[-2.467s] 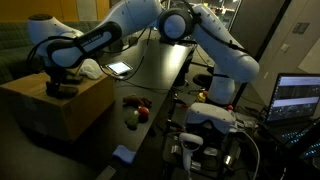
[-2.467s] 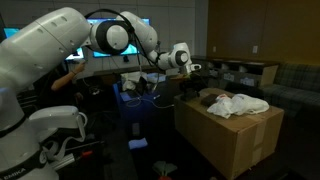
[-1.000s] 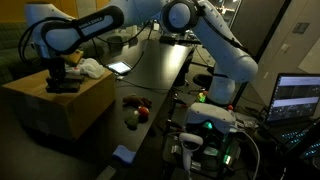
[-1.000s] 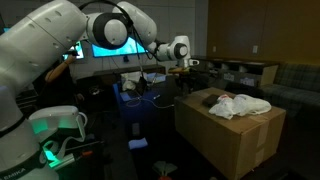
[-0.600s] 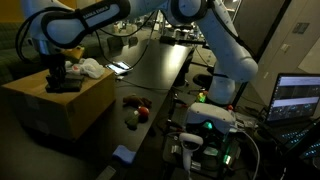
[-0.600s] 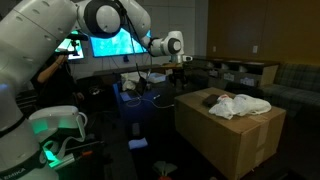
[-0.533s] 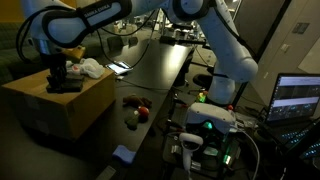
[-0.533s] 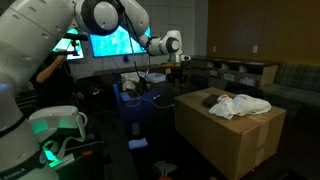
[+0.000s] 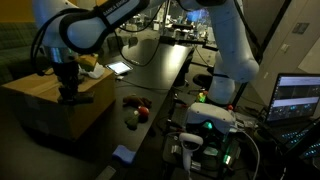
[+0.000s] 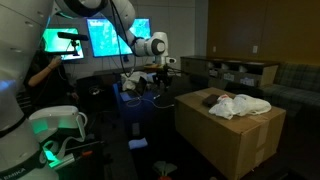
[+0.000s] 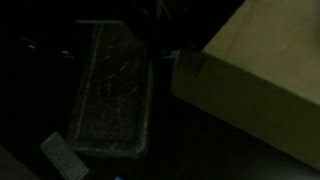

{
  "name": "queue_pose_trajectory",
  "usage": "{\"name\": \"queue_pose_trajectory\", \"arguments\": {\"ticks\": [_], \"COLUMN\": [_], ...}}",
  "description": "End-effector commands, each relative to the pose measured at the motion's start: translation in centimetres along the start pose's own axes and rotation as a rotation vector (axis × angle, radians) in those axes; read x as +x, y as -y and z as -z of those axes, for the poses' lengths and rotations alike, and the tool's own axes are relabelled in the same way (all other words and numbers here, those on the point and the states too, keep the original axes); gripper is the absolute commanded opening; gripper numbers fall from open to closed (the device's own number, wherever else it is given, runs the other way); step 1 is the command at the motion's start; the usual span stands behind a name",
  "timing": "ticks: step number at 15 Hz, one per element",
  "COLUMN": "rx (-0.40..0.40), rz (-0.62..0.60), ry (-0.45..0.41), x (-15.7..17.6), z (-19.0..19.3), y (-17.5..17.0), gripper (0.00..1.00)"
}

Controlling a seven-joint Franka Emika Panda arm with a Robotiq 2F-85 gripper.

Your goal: Switch between the objects on the box and on the table one by one

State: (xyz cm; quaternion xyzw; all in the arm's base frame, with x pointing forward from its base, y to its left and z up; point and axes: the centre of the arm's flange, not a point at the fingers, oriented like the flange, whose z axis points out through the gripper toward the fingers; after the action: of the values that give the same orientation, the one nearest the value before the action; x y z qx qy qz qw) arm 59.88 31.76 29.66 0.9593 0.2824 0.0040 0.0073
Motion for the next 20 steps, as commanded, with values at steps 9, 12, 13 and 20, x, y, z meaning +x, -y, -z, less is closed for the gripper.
{"name": "queue_pose_trajectory", "arguments": {"ticks": [9, 12, 13, 20], "rx": [-0.039, -0.053, -0.054, -0.057], "rz": [0.147, 0.199, 0.213, 0.305], "ry": [0.001, -0.023, -0.029, -0.065], "x": [-8.6, -8.8, -8.7, -7.0], "z": [-10.6, -13.8, -14.5, -20.5], "y": [5.6, 6.2, 6.4, 9.1], "gripper": [0.32, 0.32, 0.32, 0.32]}}
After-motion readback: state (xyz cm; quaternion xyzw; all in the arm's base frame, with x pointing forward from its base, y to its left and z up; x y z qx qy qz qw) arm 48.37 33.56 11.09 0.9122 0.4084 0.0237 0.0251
